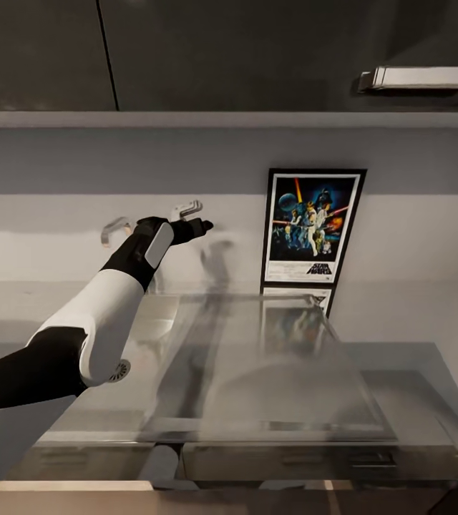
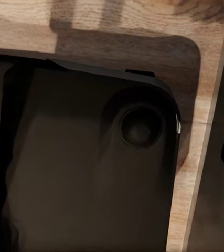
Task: Pick up the poster from the kitchen countertop and hang it on one of the wall nails in the kitchen.
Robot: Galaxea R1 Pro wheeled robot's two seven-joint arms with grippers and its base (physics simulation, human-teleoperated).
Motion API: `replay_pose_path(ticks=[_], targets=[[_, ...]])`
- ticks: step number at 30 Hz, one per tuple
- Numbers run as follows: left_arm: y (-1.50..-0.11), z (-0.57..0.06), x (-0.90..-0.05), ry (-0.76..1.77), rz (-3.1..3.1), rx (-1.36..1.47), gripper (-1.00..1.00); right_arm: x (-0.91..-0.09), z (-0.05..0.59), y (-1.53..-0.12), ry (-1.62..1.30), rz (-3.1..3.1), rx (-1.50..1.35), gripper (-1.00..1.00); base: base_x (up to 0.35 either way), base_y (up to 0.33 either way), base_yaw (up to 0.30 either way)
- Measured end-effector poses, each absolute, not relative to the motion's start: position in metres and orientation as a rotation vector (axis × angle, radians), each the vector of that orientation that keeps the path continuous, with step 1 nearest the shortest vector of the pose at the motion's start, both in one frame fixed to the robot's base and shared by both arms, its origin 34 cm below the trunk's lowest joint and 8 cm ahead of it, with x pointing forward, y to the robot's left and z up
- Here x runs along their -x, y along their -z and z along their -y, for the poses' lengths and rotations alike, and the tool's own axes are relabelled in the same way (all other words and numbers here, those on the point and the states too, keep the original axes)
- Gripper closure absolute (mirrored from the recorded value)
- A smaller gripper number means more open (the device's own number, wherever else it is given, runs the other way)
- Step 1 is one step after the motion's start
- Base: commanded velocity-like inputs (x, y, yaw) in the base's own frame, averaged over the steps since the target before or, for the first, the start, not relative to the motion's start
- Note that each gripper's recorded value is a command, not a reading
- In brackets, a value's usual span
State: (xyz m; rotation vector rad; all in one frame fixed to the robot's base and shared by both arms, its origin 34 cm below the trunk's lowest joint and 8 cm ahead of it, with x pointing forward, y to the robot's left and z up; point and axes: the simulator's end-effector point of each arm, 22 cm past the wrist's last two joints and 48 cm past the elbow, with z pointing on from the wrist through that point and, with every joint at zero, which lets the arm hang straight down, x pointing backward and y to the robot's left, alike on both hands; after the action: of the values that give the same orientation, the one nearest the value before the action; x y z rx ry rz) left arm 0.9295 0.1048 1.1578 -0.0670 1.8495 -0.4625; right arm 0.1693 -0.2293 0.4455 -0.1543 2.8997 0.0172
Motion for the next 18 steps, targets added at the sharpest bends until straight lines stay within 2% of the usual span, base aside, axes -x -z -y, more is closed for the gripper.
replay_pose_path(ticks=[18], targets=[[-1.154,-0.105,-0.941,0.475,-1.811,0.079,-1.0,-0.16,0.229,-0.447,-0.019,-2.924,0.155,-1.0,0.0,0.0,0.0]])
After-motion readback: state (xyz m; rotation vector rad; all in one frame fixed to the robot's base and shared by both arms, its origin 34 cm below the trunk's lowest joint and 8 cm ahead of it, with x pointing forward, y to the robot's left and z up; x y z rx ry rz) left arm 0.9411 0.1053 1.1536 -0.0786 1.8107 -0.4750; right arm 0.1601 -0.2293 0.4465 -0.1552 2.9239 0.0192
